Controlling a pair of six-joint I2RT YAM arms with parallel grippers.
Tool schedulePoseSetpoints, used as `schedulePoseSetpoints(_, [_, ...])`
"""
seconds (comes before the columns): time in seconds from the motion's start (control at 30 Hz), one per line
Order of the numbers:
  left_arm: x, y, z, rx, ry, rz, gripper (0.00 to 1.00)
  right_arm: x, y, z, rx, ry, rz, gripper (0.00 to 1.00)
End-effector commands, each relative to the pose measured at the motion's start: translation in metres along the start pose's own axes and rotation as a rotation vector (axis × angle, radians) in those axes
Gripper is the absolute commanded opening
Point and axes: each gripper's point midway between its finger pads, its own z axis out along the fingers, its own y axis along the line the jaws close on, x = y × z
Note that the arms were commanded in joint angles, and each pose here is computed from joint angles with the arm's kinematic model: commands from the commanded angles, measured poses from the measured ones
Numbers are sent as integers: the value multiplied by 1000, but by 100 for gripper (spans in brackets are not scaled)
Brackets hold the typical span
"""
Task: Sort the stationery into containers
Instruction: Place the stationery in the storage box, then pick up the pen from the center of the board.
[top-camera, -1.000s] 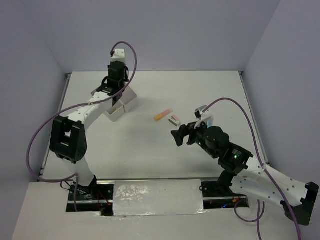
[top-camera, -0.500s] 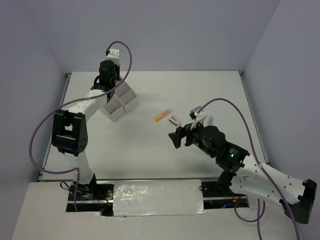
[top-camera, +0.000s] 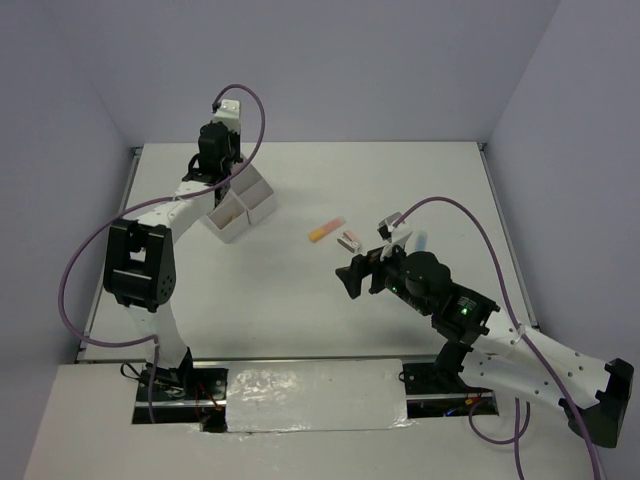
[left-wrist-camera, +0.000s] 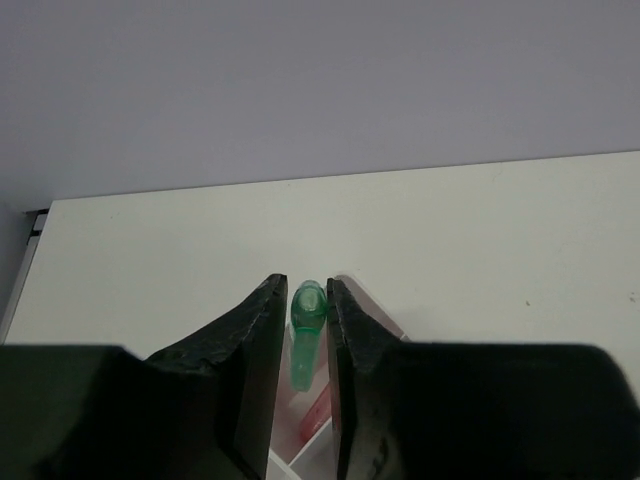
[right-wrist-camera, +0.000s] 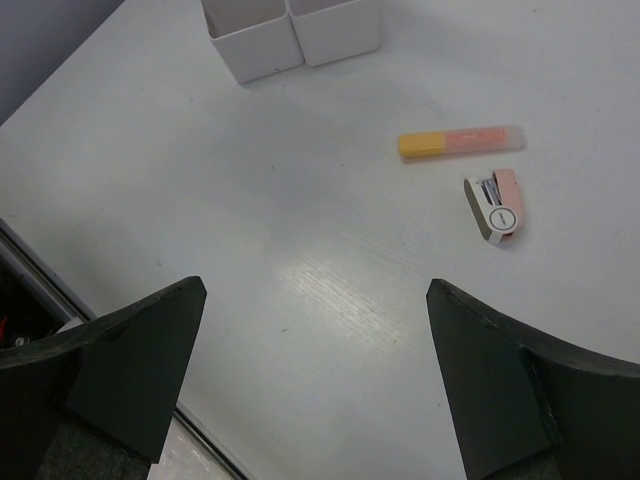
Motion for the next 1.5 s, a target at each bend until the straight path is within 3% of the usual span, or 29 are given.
schedulePoseSetpoints(0.0, [-9,3,5,-1,-52,-5,36,-18,4,-3,-17,-47,14,100])
schedulePoseSetpoints(0.03, [-7,3,6,0,-49,-4,45,-17,5,-3,-18,-46,15,100])
schedulePoseSetpoints(0.23, [-18,1,-1,14,-71,-60,71,-15,-2,-1,27,-28,29,100])
schedulePoseSetpoints(0.4, [-42,5,-14,5,-103,-129,76,-5,-21,10,133,37,82,100])
schedulePoseSetpoints(0.53, [-88,13,-34,-44,-134,-222,90,16,-85,22,343,190,257,100])
schedulePoseSetpoints(0.57, [-82,13,-38,-49,-69,-223,91,25,-95,26,377,233,271,100])
schedulePoseSetpoints(0.6, [-114,16,-44,-54,-99,-279,97,28,-108,25,435,243,276,100])
schedulePoseSetpoints(0.63, [-115,17,-44,-63,-66,-291,99,28,-126,20,515,260,299,100])
schedulePoseSetpoints(0.67, [-93,16,-51,-66,70,-270,99,39,-141,20,586,304,309,100])
schedulePoseSetpoints(0.7, [-123,26,-58,-74,54,-336,99,43,-159,16,665,316,318,100])
schedulePoseSetpoints(0.77, [-106,26,-69,-42,203,-386,99,57,-189,11,760,358,390,100])
schedulePoseSetpoints(0.97, [-106,-14,-150,212,267,-453,99,70,-246,-2,937,406,447,98])
schedulePoseSetpoints(1.0, [-86,-23,-150,223,317,-444,100,73,-252,-3,954,421,452,98])
schedulePoseSetpoints(1.07, [-100,-30,-197,288,241,-430,99,80,-263,-2,960,460,480,94])
schedulePoseSetpoints(1.13, [-98,-35,-219,322,213,-412,99,83,-266,1,959,468,477,92])
schedulePoseSetpoints(1.17, [-76,-37,-227,325,248,-401,99,84,-266,2,951,468,477,91])
schedulePoseSetpoints(1.2, [-82,-30,-246,332,206,-405,99,85,-265,5,935,459,475,90])
schedulePoseSetpoints(1.23, [-56,-29,-250,324,244,-389,99,87,-262,8,907,461,481,88])
schedulePoseSetpoints(1.3, [-49,-22,-272,333,211,-391,99,90,-262,11,889,462,479,85])
schedulePoseSetpoints(1.33, [-25,-25,-276,346,254,-365,99,97,-264,12,897,483,480,85])
schedulePoseSetpoints(1.47, [13,-23,-302,396,271,-290,99,112,-277,12,945,532,490,84])
